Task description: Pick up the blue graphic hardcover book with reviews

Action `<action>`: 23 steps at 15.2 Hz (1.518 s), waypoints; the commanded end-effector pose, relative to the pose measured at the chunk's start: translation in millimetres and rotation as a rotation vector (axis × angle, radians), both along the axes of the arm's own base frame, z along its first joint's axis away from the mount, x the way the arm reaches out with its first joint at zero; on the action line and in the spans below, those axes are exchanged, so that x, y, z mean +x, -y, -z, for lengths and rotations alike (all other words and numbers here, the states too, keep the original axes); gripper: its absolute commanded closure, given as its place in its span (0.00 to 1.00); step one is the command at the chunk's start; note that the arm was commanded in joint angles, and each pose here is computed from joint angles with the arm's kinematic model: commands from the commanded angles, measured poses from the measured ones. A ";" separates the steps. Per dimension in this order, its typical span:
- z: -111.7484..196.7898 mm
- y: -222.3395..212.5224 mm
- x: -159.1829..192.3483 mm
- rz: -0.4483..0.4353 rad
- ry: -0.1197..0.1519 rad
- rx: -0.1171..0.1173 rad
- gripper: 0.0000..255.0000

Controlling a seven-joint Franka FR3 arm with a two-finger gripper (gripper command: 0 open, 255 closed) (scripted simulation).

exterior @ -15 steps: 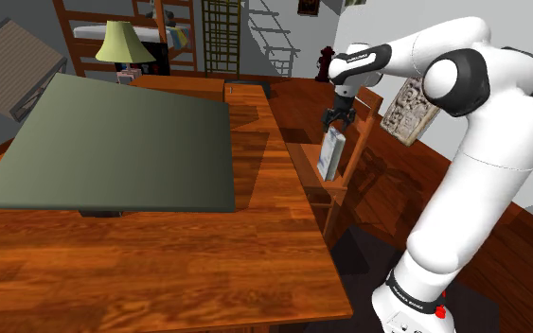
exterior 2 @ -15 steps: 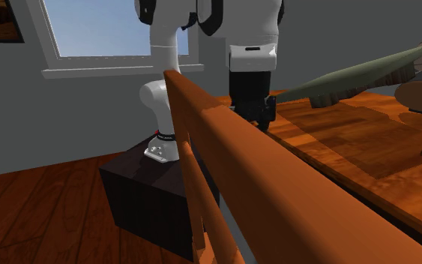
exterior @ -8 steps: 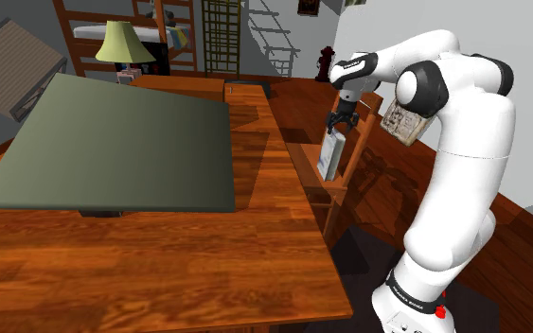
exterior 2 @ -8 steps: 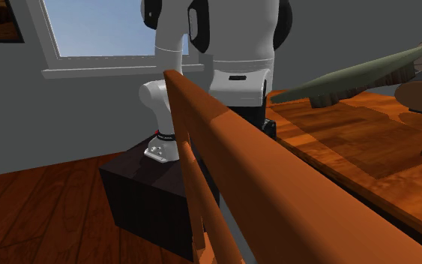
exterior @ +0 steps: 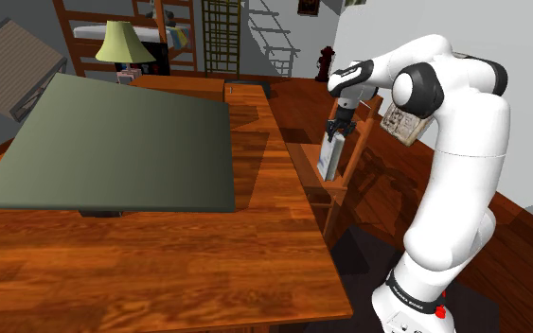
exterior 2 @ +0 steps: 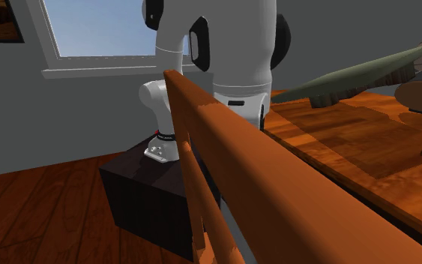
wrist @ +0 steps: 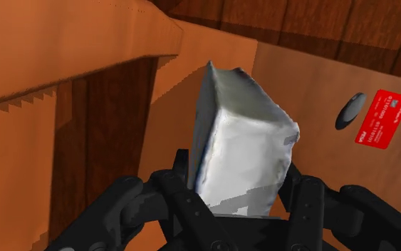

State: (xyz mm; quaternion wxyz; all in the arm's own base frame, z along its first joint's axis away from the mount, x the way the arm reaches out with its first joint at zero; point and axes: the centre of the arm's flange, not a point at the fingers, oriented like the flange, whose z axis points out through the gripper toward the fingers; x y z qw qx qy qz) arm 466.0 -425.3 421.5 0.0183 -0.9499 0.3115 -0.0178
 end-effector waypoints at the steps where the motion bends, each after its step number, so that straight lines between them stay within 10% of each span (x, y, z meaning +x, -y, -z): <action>1: 3.6 1.5 -1.7 0.004 -0.005 0.002 1.00; 23: -70.0 2.0 -2.0 0.004 -0.005 0.002 1.00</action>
